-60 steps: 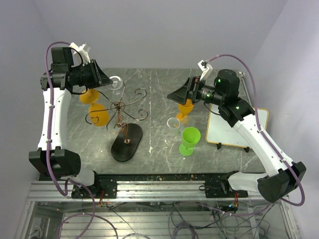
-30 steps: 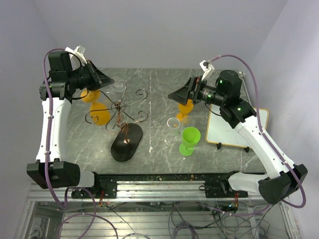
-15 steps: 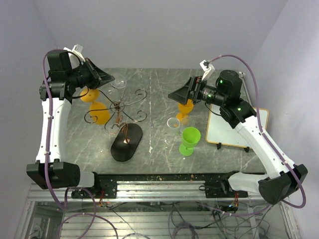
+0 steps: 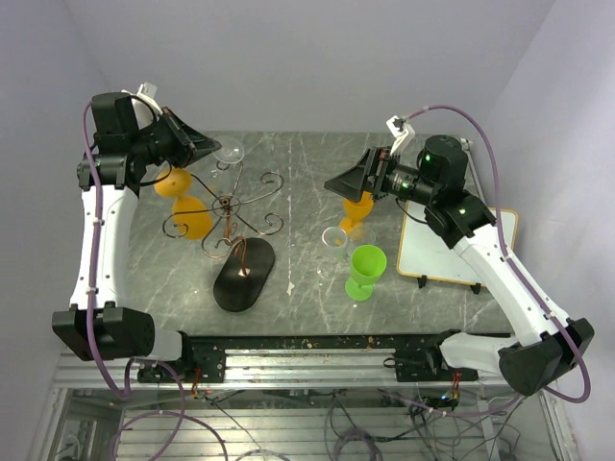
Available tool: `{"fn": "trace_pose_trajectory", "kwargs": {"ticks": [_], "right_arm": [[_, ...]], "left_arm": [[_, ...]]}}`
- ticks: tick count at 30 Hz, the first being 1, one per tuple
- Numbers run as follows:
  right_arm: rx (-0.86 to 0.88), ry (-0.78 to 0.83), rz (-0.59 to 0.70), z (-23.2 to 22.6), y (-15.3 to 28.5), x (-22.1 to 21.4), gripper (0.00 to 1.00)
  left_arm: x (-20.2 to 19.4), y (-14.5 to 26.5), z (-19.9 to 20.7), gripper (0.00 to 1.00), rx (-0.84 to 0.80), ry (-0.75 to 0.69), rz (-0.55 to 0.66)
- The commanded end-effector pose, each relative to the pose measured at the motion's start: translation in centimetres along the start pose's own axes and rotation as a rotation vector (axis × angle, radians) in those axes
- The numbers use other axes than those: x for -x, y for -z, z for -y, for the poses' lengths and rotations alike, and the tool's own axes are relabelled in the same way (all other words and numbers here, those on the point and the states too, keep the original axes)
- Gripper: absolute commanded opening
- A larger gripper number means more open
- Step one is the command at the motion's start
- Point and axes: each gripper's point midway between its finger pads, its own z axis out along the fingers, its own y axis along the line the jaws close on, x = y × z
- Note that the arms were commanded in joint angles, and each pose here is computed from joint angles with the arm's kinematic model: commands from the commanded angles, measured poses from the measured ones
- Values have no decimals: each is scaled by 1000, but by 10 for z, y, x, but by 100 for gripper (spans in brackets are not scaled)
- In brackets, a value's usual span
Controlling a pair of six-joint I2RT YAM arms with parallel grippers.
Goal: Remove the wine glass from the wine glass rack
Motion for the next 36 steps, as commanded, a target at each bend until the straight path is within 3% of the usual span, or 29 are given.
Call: {"fn": "trace_pose_trajectory", "kwargs": {"ticks": [1, 15, 36], "right_arm": [[24, 22, 31, -12, 5, 9, 97], [17, 23, 30, -11, 6, 10, 97], [29, 23, 31, -15, 7, 10, 97]], "left_arm": [[8, 4, 29, 7, -100, -43, 2], [-10, -1, 43, 7, -169, -47, -59], [-25, 35, 67, 7, -180, -26, 7]]}}
